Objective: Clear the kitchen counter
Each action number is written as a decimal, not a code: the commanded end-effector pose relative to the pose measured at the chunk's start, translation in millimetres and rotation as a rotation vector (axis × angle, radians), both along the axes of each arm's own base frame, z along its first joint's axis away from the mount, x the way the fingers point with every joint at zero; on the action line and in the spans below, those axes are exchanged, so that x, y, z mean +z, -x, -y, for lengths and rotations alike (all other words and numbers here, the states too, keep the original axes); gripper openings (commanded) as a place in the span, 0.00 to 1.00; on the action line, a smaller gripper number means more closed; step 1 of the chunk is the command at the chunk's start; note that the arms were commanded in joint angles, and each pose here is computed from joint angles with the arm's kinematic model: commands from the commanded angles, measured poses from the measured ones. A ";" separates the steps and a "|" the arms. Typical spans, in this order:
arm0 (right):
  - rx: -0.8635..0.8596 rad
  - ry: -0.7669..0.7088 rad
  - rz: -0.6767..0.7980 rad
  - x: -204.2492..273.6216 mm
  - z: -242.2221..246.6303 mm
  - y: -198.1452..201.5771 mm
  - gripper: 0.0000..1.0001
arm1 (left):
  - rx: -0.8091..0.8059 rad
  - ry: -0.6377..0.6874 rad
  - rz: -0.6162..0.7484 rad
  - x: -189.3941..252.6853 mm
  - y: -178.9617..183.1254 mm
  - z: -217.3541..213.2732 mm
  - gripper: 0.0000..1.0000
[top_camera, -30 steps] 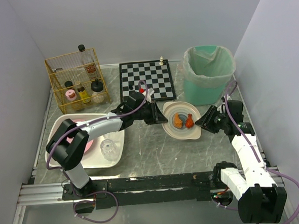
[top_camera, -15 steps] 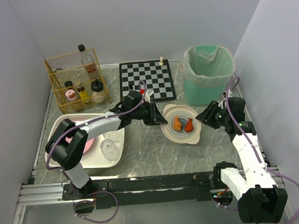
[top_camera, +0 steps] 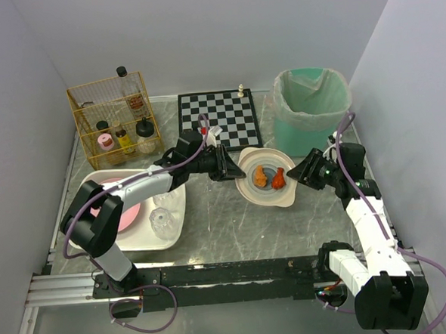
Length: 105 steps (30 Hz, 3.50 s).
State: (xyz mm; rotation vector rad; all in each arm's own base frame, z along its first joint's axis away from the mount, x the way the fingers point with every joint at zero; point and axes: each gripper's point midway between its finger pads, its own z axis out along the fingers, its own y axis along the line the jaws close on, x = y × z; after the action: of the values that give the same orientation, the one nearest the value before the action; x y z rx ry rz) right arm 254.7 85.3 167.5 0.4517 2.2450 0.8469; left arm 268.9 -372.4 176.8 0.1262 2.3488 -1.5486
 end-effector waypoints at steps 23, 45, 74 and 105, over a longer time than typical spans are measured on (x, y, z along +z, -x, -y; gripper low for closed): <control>0.183 -0.182 0.116 12.9 -32.7 -3.3 0.19 | -0.108 0.272 0.163 90.8 14.9 7.9 0.01; 0.207 -0.307 0.196 64.0 -40.9 -4.2 0.00 | -0.039 0.197 0.156 69.9 2.2 0.1 0.72; -0.224 -0.416 0.295 222.2 23.3 -65.5 0.00 | 0.210 0.047 0.215 84.6 -40.1 -70.4 0.93; -0.691 -0.094 0.393 259.3 165.1 -161.6 0.00 | 0.220 -0.001 0.223 79.4 -50.3 -74.8 0.93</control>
State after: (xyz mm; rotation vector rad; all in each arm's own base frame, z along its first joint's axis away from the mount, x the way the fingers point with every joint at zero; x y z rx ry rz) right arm 400.6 -69.5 348.1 1.1123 1.7216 0.6031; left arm 311.7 -296.8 233.5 -0.0019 2.1766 -1.3518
